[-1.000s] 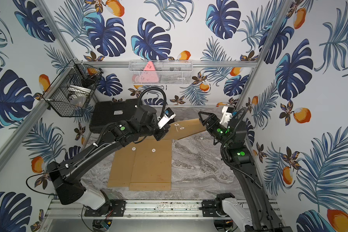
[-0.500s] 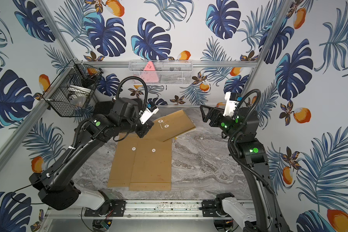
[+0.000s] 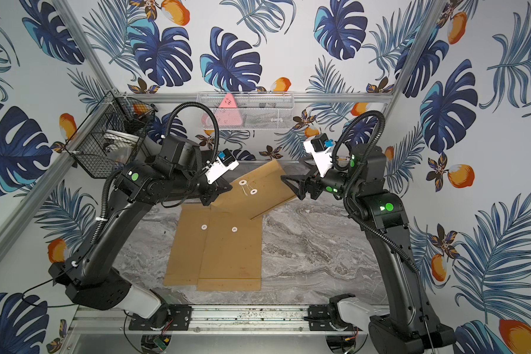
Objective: Open the file bag
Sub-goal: Pick up the file bag from the center of the board.
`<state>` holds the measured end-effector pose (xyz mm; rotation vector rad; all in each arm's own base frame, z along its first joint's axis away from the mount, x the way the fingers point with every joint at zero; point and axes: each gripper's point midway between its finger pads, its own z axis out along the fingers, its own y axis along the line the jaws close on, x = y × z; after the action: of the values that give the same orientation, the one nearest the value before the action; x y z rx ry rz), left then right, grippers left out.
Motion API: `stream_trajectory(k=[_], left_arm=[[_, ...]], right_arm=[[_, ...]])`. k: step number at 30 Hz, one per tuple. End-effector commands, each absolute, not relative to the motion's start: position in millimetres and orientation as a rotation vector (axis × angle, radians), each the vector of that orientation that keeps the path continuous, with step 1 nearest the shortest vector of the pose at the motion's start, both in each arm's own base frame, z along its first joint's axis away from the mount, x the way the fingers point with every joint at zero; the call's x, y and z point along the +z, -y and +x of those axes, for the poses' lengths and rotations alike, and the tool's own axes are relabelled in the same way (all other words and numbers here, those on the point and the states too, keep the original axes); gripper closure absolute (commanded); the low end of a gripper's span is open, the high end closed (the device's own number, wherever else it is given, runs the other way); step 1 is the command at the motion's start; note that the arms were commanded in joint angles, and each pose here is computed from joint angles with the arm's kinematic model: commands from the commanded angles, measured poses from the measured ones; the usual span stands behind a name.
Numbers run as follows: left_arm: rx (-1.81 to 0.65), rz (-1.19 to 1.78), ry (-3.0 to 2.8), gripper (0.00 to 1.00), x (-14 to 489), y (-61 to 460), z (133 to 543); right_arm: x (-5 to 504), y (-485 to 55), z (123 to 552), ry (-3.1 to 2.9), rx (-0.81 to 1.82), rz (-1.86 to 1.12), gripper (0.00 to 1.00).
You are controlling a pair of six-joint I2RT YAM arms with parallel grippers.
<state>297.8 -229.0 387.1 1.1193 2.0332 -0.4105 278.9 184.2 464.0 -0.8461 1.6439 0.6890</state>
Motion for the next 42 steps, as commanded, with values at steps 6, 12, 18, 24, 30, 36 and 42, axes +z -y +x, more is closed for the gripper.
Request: stream_trajectory(k=[6,12,18,24,30,36,42], left_arm=[[-0.435,1.295,-1.965,1.0,392.5,229.8,275.7],[-0.468,1.309,-1.937,1.0,399.1,232.5,269.7],[-0.492,1.327,-1.925,1.0,398.5,234.7,266.9],[-0.503,1.336,-1.912,1.0,398.9,235.9,264.7],[-0.498,1.338,-1.905,1.0,398.0,234.4,262.7],[-0.46,1.25,-1.854,1.0,405.5,232.1,270.3],[-0.53,1.029,-1.701,0.35,427.4,232.9,270.3]], right_arm=[[450.9,-208.5,258.5,-1.656,0.76,-1.075,0.09],[432.1,-222.0,253.9,-1.708,0.833,-1.135,0.13],[425.1,-227.8,253.5,-1.724,0.849,-1.156,0.25],[425.3,-231.1,249.7,-1.718,0.876,-1.171,0.43],[423.8,-231.2,247.2,-1.724,0.882,-1.172,0.65],[425.8,-229.5,244.9,-1.726,0.883,-1.14,1.0],[430.2,-221.8,258.2,-1.763,0.834,-1.009,1.0]])
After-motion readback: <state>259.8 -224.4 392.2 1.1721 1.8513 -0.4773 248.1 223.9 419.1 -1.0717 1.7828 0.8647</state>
